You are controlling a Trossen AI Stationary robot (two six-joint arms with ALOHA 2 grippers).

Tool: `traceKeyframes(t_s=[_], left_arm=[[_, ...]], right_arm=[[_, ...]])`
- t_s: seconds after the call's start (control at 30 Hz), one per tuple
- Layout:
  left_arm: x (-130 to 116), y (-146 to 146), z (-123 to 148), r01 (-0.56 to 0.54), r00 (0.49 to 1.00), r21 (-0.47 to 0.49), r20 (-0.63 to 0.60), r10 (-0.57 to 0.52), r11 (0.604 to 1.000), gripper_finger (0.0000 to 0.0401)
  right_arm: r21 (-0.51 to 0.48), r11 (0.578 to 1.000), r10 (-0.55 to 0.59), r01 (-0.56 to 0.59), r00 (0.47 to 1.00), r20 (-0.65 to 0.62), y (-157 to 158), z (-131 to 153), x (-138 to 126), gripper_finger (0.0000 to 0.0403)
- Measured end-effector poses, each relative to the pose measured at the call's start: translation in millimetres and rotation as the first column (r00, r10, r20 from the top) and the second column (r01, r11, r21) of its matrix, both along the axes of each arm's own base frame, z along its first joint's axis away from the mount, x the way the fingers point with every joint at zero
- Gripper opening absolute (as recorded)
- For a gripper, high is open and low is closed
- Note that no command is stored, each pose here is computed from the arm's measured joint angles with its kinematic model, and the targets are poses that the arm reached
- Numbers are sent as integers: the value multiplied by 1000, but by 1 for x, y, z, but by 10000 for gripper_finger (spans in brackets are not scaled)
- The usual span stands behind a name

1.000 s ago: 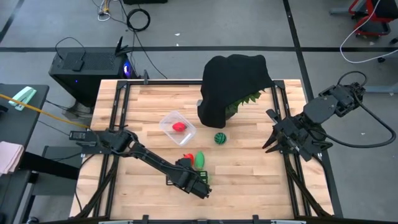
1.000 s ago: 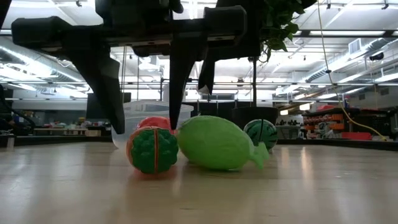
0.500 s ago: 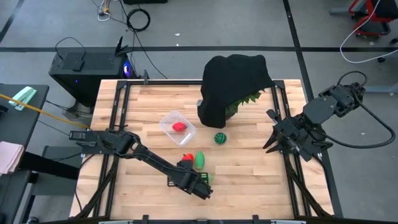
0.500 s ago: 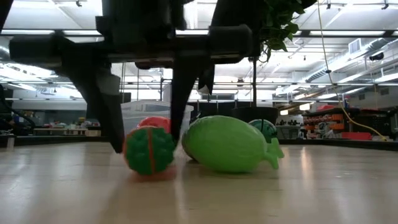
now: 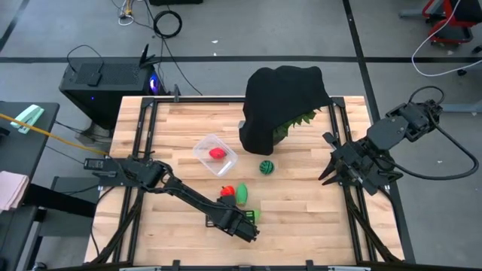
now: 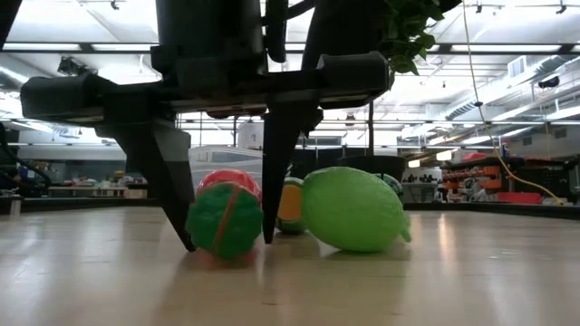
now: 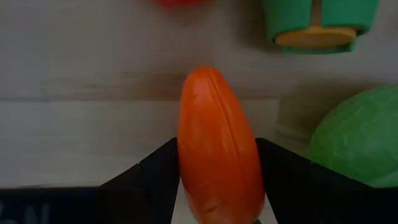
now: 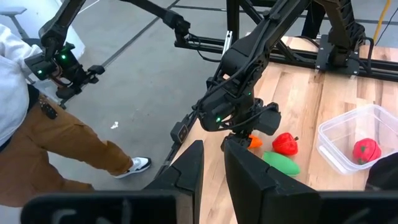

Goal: Pick and placing Produce into tupperware
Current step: Put the orange carrot into the transparent bin

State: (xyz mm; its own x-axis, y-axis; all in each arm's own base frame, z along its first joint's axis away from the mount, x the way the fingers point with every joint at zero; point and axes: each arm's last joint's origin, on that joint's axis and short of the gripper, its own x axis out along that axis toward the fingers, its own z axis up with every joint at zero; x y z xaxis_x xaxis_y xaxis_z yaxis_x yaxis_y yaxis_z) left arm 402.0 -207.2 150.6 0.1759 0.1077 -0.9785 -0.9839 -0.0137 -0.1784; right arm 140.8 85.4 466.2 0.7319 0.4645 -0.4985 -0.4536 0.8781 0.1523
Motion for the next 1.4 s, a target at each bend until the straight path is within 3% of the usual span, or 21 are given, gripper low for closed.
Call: traceKeyframes(t_s=[0.5,0.7,1.0,1.4], left_arm=[[2,-1,1,20,1000,-7,20,-20,1000,201],[9,-4,15,43,996,15,78,-44,999,191],[16,-5,52,106,984,69,134,-114,992,200],[15,24,113,161,982,235,57,-179,958,202]], right_arm=[[-3,1000,2,-2,1000,0,0,0,0,71],[-3,1000,2,-2,1000,0,0,0,0,71],[-3,1000,1,-1,1000,0,0,0,0,71],[5,1000,-4,4,1000,-5,0,0,0,71]])
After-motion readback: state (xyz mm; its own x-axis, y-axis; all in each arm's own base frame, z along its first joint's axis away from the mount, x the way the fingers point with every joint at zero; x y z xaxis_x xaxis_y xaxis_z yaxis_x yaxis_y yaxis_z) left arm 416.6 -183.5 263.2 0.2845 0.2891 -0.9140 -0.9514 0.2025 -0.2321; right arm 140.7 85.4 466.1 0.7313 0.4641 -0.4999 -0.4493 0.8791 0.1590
